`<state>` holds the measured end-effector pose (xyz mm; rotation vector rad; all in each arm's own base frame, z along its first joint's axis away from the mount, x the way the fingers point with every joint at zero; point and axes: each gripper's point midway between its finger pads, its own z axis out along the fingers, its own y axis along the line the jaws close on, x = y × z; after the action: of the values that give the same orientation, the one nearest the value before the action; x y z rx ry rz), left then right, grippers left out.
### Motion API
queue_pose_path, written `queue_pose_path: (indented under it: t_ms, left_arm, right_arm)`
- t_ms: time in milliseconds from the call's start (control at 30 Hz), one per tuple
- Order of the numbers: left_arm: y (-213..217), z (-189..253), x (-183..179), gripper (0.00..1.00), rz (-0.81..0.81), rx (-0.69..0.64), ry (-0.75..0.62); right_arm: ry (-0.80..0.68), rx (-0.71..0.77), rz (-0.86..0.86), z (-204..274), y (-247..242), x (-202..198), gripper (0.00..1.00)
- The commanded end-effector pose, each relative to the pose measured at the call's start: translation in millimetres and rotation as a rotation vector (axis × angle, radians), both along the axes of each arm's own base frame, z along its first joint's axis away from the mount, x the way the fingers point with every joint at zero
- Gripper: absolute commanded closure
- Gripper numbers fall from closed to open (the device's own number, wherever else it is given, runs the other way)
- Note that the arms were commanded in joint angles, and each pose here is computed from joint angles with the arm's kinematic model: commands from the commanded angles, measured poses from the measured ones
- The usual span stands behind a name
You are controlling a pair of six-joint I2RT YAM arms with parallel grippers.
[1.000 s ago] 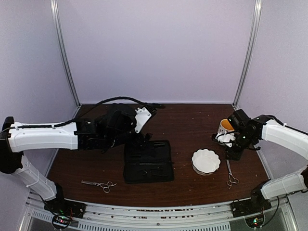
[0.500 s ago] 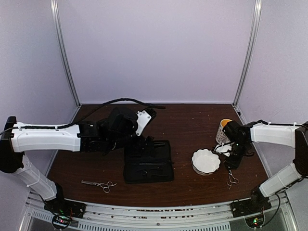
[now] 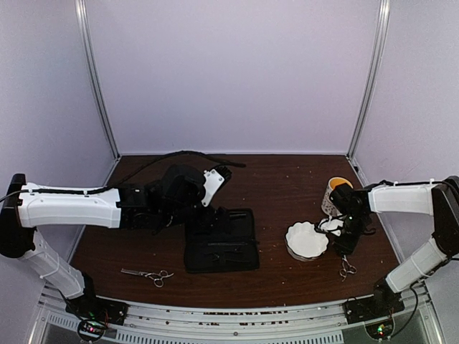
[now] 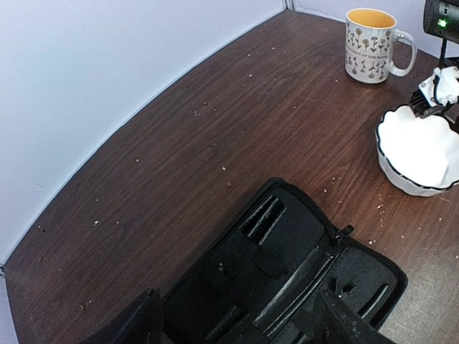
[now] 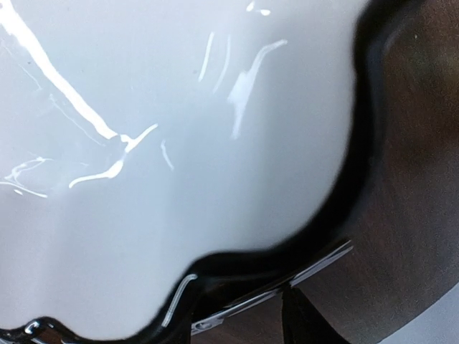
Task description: Sort the hair-cutting tools
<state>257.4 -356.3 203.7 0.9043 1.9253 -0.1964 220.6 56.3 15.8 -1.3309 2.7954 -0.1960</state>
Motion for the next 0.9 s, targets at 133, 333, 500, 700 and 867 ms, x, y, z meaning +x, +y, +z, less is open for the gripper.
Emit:
queue_pose_path:
  t_ms: [133, 333, 500, 700, 867]
  left_arm:
    - [-7, 14, 1, 0.25, -0.012, -0.075, -0.008]
    - [-7, 11, 0, 0.25, -0.018, -0.075, -0.003]
    - [-9, 9, -1, 0.25, -0.024, -0.078, -0.001]
    - [-11, 7, -1, 0.25, -0.031, -0.083, 0.002]
    - [-11, 6, -2, 0.26, -0.035, -0.076, 0.001]
  right_arm:
    - [0.089, -0.070, 0.000, -16, -17, -24, 0.63]
    - [0.023, -0.090, 0.052, -9, -22, -19, 0.70]
    - [0.025, -0.108, 0.034, -7, -27, -23, 0.59]
    - [0.065, -0.099, -0.009, -11, -30, -30, 0.55]
    - [0.121, -0.097, -0.049, -13, -36, -36, 0.55]
